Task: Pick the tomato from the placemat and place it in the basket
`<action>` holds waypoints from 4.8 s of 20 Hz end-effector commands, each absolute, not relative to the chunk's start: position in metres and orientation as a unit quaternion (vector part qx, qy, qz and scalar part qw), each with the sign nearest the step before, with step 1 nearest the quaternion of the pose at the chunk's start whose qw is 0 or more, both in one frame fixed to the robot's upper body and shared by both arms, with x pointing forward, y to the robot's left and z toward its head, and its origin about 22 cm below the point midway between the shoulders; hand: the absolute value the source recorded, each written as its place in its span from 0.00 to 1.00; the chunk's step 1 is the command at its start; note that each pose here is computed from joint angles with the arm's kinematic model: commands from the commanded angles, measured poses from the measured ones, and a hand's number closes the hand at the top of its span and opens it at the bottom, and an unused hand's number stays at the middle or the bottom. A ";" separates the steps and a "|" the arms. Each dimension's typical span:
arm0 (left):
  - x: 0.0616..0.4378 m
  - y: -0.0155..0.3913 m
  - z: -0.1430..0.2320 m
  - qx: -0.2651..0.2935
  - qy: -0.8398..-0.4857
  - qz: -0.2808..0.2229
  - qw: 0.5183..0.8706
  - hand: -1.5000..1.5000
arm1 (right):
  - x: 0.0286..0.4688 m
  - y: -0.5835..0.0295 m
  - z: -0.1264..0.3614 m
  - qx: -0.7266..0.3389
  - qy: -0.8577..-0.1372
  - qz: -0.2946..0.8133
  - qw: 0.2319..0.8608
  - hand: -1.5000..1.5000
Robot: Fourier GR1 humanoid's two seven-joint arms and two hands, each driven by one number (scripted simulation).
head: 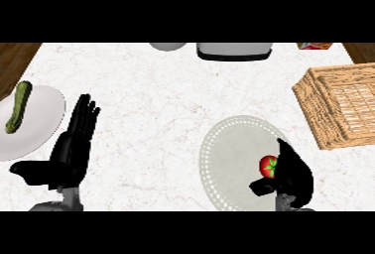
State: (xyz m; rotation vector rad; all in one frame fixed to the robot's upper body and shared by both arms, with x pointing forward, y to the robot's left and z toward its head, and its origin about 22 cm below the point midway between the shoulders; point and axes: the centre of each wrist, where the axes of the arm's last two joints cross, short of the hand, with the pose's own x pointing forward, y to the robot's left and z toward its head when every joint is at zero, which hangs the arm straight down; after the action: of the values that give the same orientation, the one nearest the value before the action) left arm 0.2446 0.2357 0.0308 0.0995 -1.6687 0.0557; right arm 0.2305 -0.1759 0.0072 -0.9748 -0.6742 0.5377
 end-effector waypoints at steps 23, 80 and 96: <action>0.246 0.224 0.024 0.037 -0.743 0.018 0.668 0.50 | 0.193 -0.187 -0.050 -0.320 -0.481 0.593 0.560 1.00; 0.235 0.236 0.036 0.036 -0.741 0.024 0.670 0.50 | 0.232 -0.473 0.126 -0.411 -0.642 0.315 0.566 1.00; 0.235 0.228 0.022 0.040 -0.741 0.028 0.670 0.50 | 0.251 -0.515 0.075 -0.385 -0.645 0.291 0.593 1.00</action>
State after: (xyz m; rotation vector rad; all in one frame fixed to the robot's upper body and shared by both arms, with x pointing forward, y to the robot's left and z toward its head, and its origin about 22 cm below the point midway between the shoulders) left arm 0.2444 0.2345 0.0329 0.0889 -1.6768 0.0502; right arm 0.2588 -0.5081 0.0764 -0.9244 -1.4950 0.6947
